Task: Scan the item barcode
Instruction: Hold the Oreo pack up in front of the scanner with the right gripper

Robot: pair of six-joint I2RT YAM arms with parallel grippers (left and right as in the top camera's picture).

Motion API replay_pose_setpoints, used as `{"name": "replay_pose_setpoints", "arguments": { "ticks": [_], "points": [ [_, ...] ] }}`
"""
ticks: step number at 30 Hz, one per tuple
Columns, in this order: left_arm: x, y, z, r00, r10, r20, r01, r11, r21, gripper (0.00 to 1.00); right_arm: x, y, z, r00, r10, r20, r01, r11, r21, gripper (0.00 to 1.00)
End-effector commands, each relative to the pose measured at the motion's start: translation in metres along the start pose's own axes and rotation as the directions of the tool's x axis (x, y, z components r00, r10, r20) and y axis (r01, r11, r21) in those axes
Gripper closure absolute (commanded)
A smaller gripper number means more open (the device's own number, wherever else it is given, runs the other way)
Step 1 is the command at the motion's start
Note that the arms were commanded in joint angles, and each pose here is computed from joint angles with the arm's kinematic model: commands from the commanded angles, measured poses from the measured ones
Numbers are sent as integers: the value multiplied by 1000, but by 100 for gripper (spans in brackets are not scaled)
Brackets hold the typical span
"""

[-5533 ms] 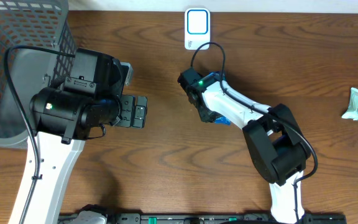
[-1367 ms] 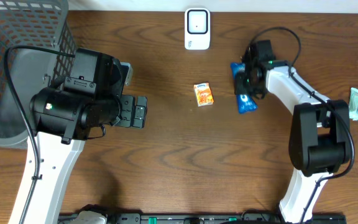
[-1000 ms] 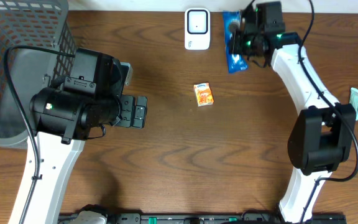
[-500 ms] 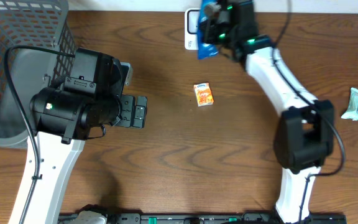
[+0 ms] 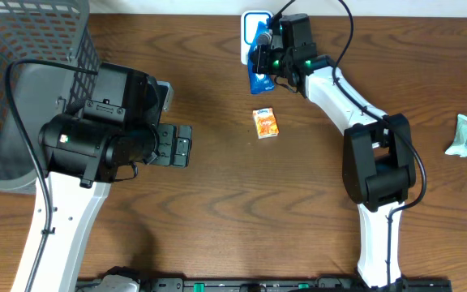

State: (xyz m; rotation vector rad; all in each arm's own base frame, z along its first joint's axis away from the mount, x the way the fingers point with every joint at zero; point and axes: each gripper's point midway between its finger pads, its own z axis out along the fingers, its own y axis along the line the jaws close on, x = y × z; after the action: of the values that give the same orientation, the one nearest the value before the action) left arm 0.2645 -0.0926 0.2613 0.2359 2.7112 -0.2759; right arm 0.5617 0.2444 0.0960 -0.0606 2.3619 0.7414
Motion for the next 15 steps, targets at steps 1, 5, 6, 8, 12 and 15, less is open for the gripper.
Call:
{"name": "replay_pose_setpoints", "arguments": {
  "ticks": [1,5,6,8,12,15],
  "points": [
    [-2,3,-2,1000,-6,5,6,1000,-14,2,-20,10,-13,999,-29,43,29,999,-18,99],
    [-2,3,-2,1000,-6,5,6,1000,-14,2,-29,6,-21,999,-26,42,26,1000,-9,99],
    [-2,3,-2,1000,-6,5,6,1000,-14,2,-34,4,-26,999,-33,42,33,999,-4,99],
    [-2,3,-2,1000,-6,5,6,1000,-14,2,-46,-3,-37,998,-47,39,47,999,17,99],
    [-2,3,-2,1000,-6,5,6,1000,-14,2,-77,-39,-75,999,-3,38,-2,994,112,99],
    [-2,3,-2,1000,-6,5,6,1000,-14,2,-93,-83,-112,996,70,46,-79,972,223,99]
  ]
}}
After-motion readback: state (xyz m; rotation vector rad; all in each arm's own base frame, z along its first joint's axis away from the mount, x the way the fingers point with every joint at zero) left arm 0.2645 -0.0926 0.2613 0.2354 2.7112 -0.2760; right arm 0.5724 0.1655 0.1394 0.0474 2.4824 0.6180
